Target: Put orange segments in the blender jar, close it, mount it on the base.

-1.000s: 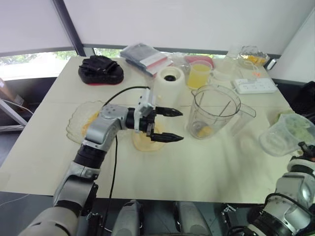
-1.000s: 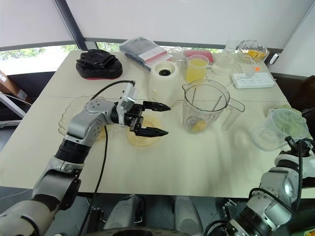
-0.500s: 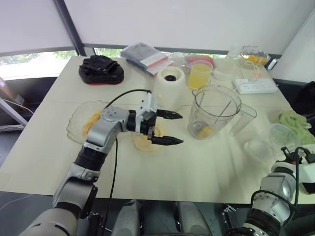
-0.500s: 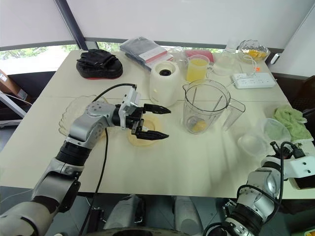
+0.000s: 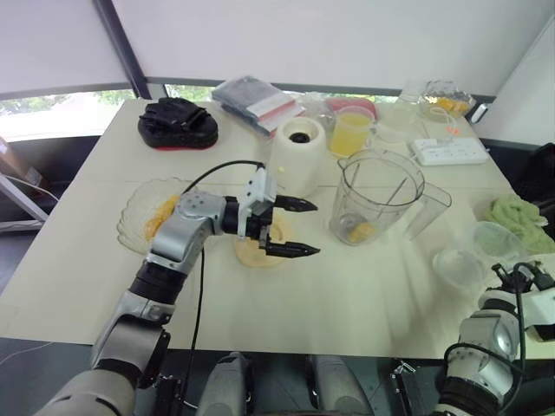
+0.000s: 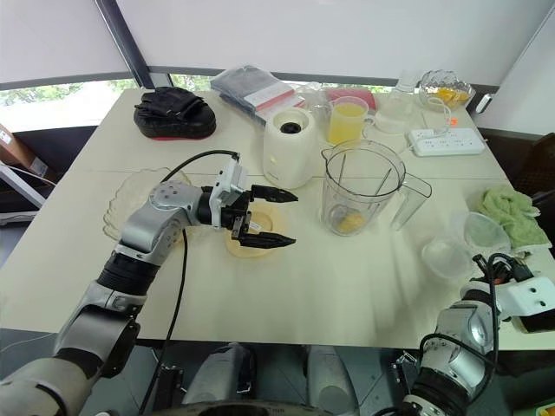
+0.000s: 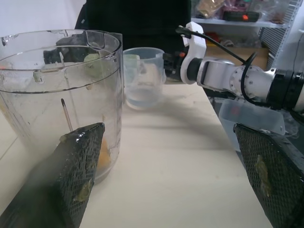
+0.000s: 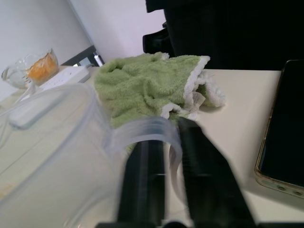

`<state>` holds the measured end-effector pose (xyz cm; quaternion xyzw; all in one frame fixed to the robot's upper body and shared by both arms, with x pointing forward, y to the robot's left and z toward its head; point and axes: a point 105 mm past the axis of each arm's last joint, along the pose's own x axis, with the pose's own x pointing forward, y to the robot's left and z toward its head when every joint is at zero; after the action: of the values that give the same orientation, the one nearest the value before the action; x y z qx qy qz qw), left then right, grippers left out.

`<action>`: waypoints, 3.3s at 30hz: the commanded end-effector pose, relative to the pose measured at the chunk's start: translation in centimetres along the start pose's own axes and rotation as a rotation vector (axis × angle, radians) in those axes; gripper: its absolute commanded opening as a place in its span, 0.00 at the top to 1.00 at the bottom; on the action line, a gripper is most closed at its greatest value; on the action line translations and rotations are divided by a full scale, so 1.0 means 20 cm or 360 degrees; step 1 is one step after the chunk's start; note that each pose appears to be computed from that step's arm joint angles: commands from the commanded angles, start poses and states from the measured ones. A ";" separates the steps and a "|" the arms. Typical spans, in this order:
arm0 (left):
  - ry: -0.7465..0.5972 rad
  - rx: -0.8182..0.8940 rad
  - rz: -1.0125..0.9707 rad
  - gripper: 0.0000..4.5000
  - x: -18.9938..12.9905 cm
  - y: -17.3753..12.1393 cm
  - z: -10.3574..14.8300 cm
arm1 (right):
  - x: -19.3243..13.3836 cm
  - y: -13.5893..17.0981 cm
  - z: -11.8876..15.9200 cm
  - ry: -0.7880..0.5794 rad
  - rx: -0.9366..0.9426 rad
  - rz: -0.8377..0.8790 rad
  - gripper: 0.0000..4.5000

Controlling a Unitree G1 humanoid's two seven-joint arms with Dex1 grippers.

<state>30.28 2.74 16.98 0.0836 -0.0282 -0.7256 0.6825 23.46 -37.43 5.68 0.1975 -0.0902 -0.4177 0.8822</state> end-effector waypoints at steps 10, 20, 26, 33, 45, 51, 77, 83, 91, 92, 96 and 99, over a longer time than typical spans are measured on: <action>-0.0008 0.0087 -0.0006 0.00 0.03 0.01 0.03 | -0.05 -0.02 0.06 -0.0064 -0.0050 0.0032 0.46; -0.0011 0.0086 0.0000 0.00 0.04 0.01 0.02 | -0.15 -0.01 0.07 -0.0025 -0.0081 0.0111 0.46; -0.0011 0.0079 -0.0007 0.00 0.04 0.01 0.02 | -0.23 0.02 0.04 0.0046 -0.0104 0.0198 0.46; -0.0005 0.0074 -0.0017 0.00 0.05 0.03 0.00 | -0.39 0.00 0.07 0.0097 -0.0181 0.0295 0.46; 0.0185 -0.0011 -0.0003 0.00 -0.07 0.15 -0.02 | -0.80 0.34 0.27 0.0438 -0.0631 0.1465 0.46; 0.0458 0.0031 -0.0007 0.00 -0.20 0.23 -0.06 | -0.86 0.52 0.30 0.0538 -0.0719 0.1848 0.46; 0.1136 0.0390 -0.0274 0.00 -0.23 0.31 -0.29 | -0.97 0.80 0.34 0.0466 -0.0859 0.2256 0.46; 0.1207 0.0380 -0.0181 0.00 -0.23 0.35 -0.32 | -0.98 0.79 0.35 0.0468 -0.0862 0.2257 0.46; 0.1251 0.0332 -0.0091 0.00 -0.21 0.37 -0.36 | -1.00 0.80 0.37 0.0461 -0.0857 0.2268 0.46; 0.1258 0.0328 -0.0078 0.00 -0.21 0.37 -0.37 | -1.00 0.81 0.37 0.0459 -0.0858 0.2267 0.46; 0.1280 0.0321 -0.0035 0.00 -0.20 0.38 -0.39 | -1.01 0.81 0.38 0.0453 -0.0860 0.2256 0.46; 0.1269 0.0332 -0.0025 0.11 -0.19 0.39 -0.38 | -1.01 0.80 0.38 0.0455 -0.0866 0.2246 0.45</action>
<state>38.74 6.91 9.47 0.4205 0.1853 -0.6422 0.6135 19.90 -15.38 18.60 -0.0836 0.0467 0.2562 0.9619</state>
